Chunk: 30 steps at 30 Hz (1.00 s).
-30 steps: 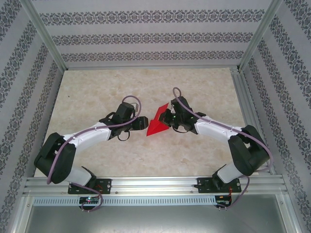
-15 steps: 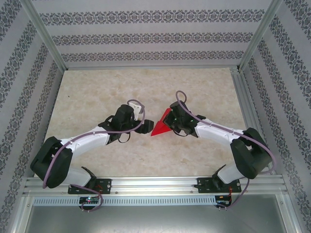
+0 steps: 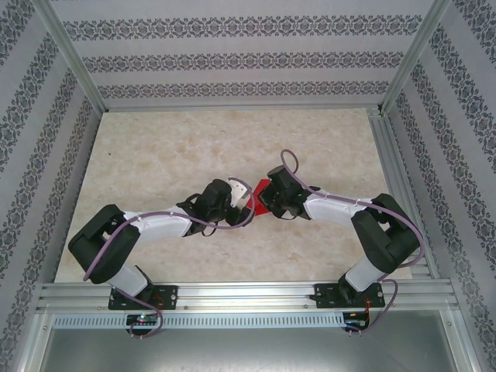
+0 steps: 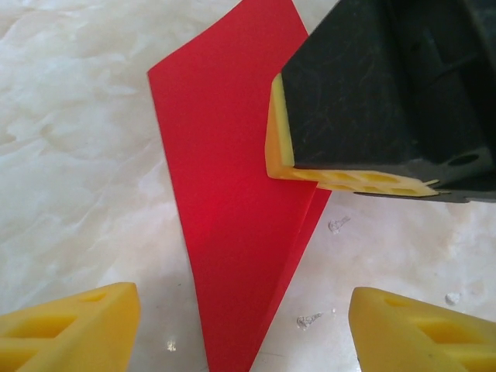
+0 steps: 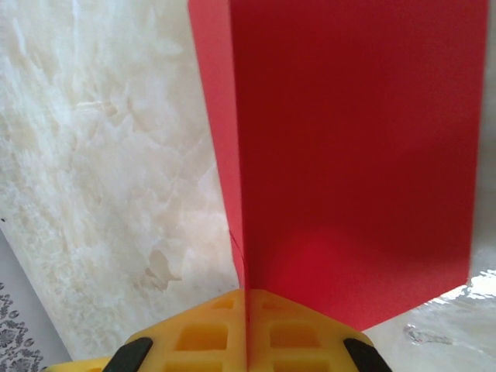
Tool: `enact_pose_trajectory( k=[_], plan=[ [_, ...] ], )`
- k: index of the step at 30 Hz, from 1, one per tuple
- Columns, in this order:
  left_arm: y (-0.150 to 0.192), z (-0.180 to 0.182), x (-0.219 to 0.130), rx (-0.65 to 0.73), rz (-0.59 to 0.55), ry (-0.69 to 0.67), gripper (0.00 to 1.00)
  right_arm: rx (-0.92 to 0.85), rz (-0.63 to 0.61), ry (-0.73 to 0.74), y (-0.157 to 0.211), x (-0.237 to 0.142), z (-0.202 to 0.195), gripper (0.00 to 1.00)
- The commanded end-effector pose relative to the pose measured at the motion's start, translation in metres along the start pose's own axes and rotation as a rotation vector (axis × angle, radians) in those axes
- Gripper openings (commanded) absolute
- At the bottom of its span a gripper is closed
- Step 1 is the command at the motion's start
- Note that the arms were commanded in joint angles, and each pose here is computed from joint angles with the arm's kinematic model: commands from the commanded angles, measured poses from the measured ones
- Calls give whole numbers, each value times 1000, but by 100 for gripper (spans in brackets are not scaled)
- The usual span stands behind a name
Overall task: Fold a paper plane with a square sheet of paper (pick it up from the middle)
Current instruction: Fourth fold the wing at the center of the table.
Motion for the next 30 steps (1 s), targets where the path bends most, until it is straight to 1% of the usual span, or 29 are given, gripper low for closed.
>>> enact_pose_trajectory(
  k=[1,3,6,12,22,28,30],
  plan=[
    [-2,-6,7,119,-67,37,66,70,19,5,-1,3,-6,0],
    [2,-5,11,140,-89,33,62,80,22,5,-1,2,-7,0],
    [7,-4,15,165,-118,50,60,99,31,8,-1,3,-7,0],
    [15,-7,26,187,-113,112,56,109,47,8,-1,4,-6,0],
    [16,-6,37,162,-106,108,36,116,63,14,0,6,-6,0],
    [16,-5,38,135,-118,107,34,129,88,3,1,10,-5,0],
    [16,-5,37,133,-123,108,32,131,96,-1,1,11,-4,0]
  ],
)
Point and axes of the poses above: each hand's point on the last joint's axis, 136 mm out from that joint toward the fingers, its own x axis out along the fingers, its own z axis along the line the jaws close on, y = z × x, the point moved 10 cm from there along -x, back along the fingers, and after that the axes turned 3 degrees about -x, right-handed, at the moved point
